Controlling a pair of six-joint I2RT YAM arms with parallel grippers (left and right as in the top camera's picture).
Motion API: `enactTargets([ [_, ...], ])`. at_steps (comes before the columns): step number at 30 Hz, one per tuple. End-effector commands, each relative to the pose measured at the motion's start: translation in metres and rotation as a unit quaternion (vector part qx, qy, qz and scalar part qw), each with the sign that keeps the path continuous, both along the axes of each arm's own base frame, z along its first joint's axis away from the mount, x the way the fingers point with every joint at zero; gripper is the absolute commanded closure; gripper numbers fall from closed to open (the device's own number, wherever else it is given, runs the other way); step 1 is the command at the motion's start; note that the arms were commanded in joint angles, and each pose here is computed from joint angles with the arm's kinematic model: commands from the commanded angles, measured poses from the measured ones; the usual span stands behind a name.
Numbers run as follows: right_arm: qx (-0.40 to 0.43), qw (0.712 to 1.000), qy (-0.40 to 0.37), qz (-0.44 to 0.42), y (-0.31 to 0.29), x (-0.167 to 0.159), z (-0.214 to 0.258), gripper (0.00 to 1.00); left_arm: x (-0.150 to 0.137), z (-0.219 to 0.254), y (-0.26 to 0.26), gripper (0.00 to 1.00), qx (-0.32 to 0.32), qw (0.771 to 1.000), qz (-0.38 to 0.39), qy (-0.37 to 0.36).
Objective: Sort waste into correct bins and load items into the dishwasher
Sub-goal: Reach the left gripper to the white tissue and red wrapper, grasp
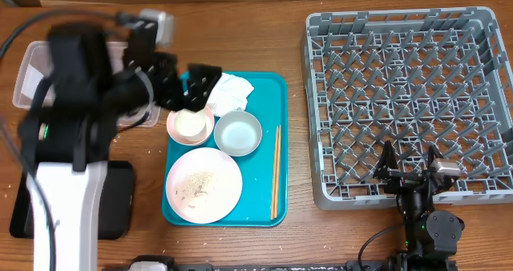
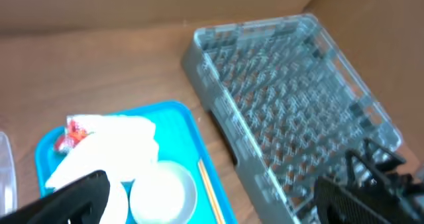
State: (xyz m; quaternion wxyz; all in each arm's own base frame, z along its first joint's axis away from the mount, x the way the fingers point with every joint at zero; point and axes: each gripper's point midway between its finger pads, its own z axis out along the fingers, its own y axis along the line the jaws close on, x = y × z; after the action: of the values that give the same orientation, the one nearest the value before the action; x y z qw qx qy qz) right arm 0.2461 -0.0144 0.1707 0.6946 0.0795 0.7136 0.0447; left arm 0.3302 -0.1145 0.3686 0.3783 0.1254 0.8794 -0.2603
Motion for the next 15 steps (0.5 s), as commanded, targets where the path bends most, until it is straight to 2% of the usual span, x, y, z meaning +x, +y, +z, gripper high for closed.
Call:
enactTargets([
  [1, -0.002, 1.0, -0.003, -0.008, -0.003, 0.0, -0.001, 0.0, 0.032, -0.017, 0.01, 0.0, 0.148, 0.988, 0.043, 0.022],
  [6, -0.002, 1.0, -0.003, -0.008, -0.003, 0.0, -0.001, 0.0, 0.062, -0.057, -0.028, 0.0, 0.176, 0.983, 0.005, 0.058],
  [15, -0.002, 1.0, -0.003, -0.008, -0.003, 0.0, -0.001, 0.0, 0.11, -0.139, -0.034, 0.0, 0.221, 0.968, 0.013, 0.12],
])
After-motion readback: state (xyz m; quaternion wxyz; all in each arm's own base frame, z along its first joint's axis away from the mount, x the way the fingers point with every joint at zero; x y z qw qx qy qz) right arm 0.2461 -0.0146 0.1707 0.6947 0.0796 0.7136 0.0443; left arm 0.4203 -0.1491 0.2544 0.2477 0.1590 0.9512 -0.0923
